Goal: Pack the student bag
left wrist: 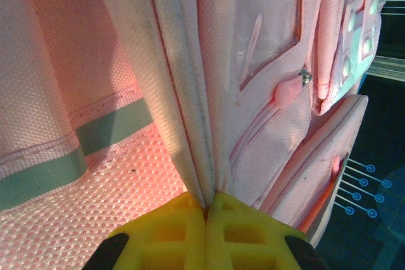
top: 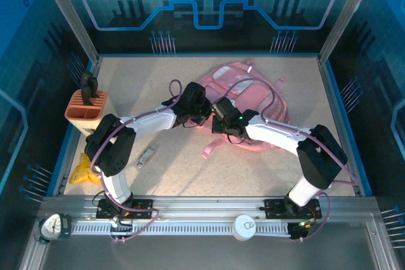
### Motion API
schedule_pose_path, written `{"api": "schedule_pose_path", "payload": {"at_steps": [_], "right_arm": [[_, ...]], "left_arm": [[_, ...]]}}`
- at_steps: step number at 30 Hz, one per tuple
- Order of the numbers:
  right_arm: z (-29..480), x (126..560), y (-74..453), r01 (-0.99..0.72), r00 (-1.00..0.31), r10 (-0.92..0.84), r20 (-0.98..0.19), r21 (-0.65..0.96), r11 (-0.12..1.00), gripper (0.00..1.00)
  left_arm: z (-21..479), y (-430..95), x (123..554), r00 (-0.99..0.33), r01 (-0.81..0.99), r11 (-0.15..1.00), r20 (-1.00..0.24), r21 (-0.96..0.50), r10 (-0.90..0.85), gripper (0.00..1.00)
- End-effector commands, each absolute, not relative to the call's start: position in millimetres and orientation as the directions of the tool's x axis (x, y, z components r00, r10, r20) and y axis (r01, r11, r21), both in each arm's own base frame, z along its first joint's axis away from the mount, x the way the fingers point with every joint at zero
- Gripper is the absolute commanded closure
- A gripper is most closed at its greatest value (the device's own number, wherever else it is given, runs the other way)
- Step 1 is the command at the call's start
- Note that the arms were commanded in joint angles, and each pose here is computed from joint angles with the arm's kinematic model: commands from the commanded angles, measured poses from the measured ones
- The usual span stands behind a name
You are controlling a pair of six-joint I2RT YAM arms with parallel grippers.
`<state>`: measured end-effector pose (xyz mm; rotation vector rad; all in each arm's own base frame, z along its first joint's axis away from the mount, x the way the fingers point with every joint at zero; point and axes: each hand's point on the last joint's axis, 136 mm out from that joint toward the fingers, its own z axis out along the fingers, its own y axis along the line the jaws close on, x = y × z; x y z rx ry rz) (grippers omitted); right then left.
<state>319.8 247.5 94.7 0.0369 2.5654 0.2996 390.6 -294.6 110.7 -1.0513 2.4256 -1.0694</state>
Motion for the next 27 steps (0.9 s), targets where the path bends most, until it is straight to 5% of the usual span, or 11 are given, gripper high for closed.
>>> {"api": "schedule_pose_path", "payload": {"at_steps": [1, 15, 27], "right_arm": [[94.0, 305.5, 233.5, -0.011, -0.854, 0.088, -0.513, 0.186, 0.982, 1.0], [91.4, 308.2, 237.8, -0.037, -0.871, 0.073, -0.485, 0.213, 0.976, 1.0], [100.0, 314.4, 221.7, 0.047, -0.848, 0.114, -0.517, 0.14, 0.989, 0.68]], "left_arm": [[144.3, -300.6, 392.2, -0.717, -0.429, 0.433, 0.007, -0.793, -0.697, 1.0], [145.9, -300.5, 392.3, -0.719, -0.435, 0.42, 0.027, -0.797, -0.694, 1.0], [144.0, -301.2, 391.6, -0.72, -0.436, 0.418, 0.03, -0.797, -0.693, 1.0]]}}
